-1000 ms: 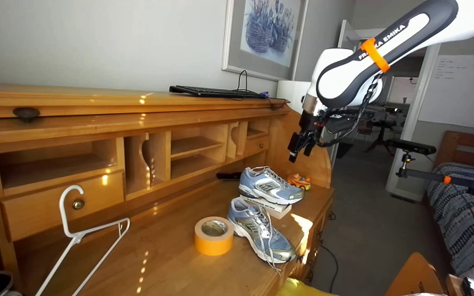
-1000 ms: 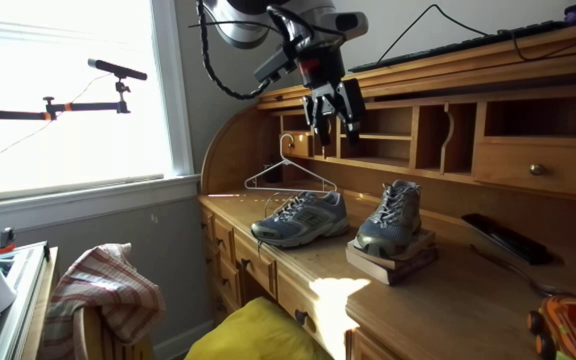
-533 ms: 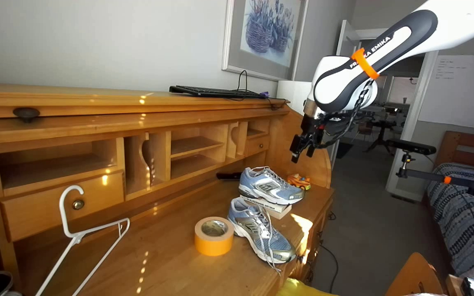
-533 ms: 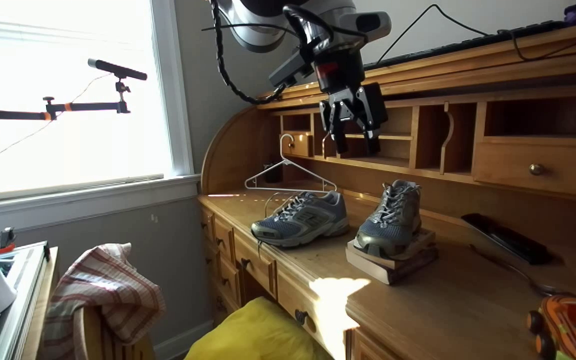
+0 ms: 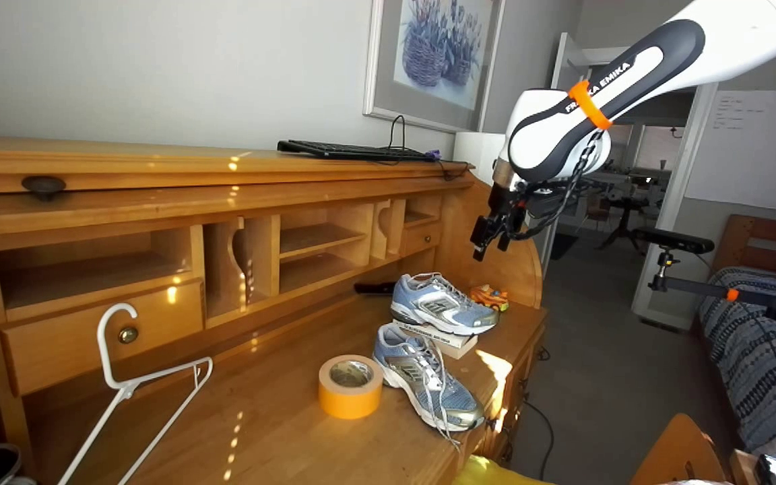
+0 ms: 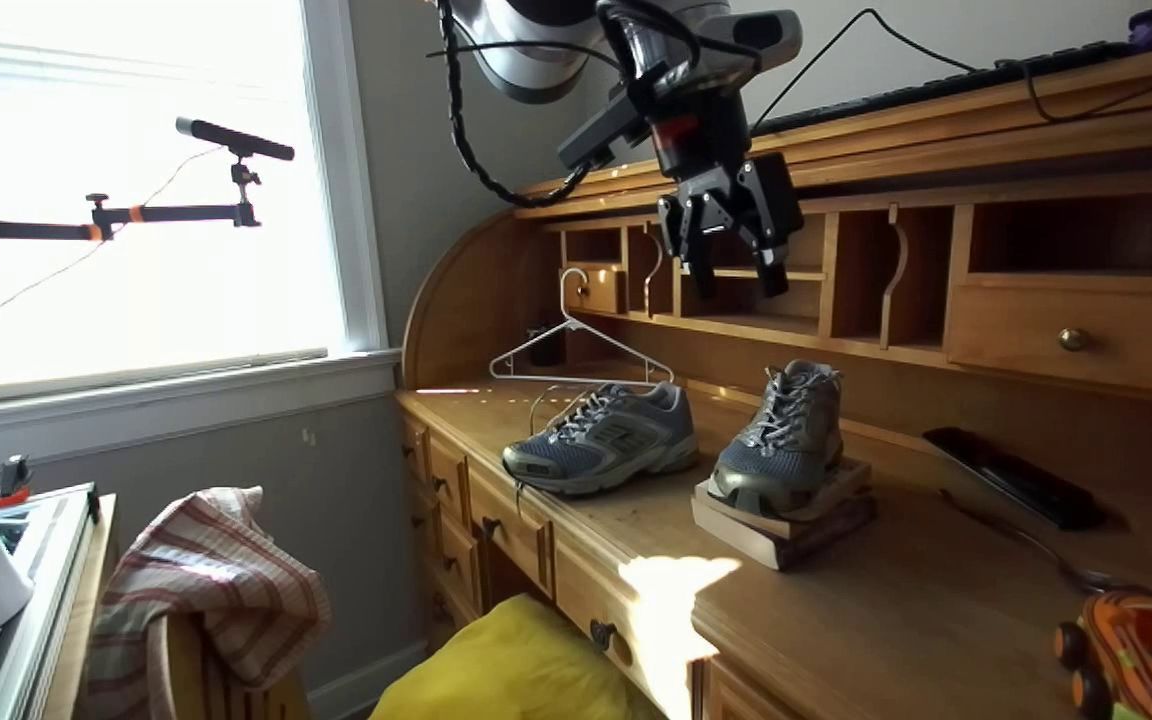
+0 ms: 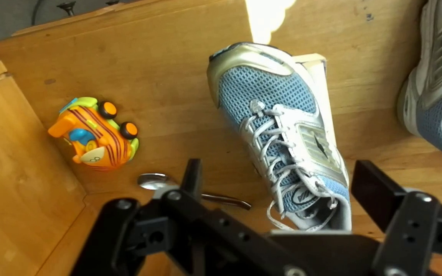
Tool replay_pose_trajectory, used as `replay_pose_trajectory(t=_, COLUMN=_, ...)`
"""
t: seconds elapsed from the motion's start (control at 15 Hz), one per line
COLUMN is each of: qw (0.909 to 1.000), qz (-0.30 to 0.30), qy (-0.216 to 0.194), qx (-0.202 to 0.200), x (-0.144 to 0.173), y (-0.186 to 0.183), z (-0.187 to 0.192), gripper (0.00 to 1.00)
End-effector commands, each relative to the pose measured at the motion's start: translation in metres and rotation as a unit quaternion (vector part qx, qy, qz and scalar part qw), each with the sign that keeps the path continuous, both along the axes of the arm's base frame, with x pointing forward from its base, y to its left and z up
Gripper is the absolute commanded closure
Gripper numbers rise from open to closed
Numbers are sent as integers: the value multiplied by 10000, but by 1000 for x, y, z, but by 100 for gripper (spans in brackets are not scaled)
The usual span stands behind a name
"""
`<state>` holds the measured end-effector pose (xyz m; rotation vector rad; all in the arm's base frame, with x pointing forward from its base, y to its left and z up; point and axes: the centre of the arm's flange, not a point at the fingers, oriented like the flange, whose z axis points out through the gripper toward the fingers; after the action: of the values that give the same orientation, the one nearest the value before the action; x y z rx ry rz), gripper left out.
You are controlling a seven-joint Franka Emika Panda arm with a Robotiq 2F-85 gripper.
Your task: Move the sneakers to the right and stack them together.
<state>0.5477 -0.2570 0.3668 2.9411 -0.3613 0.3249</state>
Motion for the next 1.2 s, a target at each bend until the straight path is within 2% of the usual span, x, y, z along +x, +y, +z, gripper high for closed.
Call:
replay_pose_trajectory(t=0.0, qw=9987, qz=281, qy=152, qx=-407, x=50, y=-18, z=-15, gripper=0)
replay_pose_trajectory(t=0.4, qw=9917, qz=1194, qy=259, qx=-392, x=116, y=-6, z=-55, gripper=0)
replay_pose_trajectory(t=0.67, qw=9858, qz=1625, qy=158, qx=-384, x=143, y=11, z=-68, gripper=0)
replay_pose_trajectory(t=1.13, qw=9857, qz=1643, qy=378, qx=63, x=154, y=33, z=-94, gripper=0)
